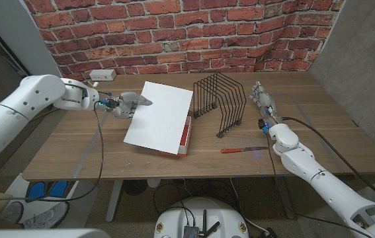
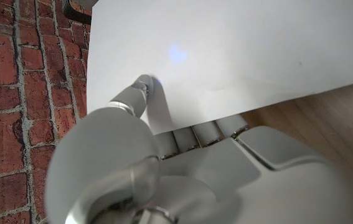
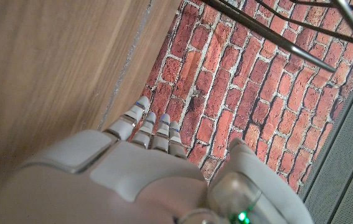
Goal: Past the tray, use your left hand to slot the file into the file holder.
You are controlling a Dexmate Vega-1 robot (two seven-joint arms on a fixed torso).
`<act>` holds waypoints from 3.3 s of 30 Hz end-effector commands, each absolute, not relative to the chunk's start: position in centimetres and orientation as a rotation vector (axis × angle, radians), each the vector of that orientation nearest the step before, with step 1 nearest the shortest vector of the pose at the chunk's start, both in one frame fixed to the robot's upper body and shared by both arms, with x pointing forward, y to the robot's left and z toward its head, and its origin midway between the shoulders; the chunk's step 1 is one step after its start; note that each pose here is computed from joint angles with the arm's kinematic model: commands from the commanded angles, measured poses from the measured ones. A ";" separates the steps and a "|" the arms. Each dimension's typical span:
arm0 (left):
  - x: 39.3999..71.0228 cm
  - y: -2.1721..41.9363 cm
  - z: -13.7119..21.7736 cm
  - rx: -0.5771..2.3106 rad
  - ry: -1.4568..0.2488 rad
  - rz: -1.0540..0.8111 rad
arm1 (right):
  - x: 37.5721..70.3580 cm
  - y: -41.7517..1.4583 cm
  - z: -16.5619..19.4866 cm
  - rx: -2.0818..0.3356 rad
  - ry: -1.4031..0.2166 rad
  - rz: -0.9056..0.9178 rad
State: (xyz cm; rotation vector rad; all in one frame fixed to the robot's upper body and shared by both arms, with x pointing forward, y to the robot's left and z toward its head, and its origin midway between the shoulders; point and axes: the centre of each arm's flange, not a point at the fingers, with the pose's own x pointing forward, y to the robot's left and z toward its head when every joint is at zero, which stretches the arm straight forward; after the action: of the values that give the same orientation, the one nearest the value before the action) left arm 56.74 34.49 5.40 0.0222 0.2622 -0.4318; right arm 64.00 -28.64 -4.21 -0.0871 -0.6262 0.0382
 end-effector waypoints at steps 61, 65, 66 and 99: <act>53.8 31.9 20.1 0.545 -0.053 -0.610 | 63.7 -28.5 -4.9 -0.073 -0.634 0.041; 53.6 31.3 21.3 0.613 -0.078 -0.620 | 63.7 -28.3 -4.8 -0.071 -0.636 0.042; 53.6 31.1 21.5 0.628 -0.084 -0.620 | 63.7 -28.3 -4.8 -0.071 -0.637 0.041; 52.4 28.5 24.8 0.923 -0.298 -0.626 | 63.5 -28.6 -5.3 -0.054 -0.636 0.032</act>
State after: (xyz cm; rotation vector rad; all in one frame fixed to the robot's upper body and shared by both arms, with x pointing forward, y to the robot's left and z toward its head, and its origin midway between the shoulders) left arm 52.68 29.86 24.09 0.7959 -0.2290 -0.6166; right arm 63.37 -28.41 -5.19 -0.0618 -0.6404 0.0367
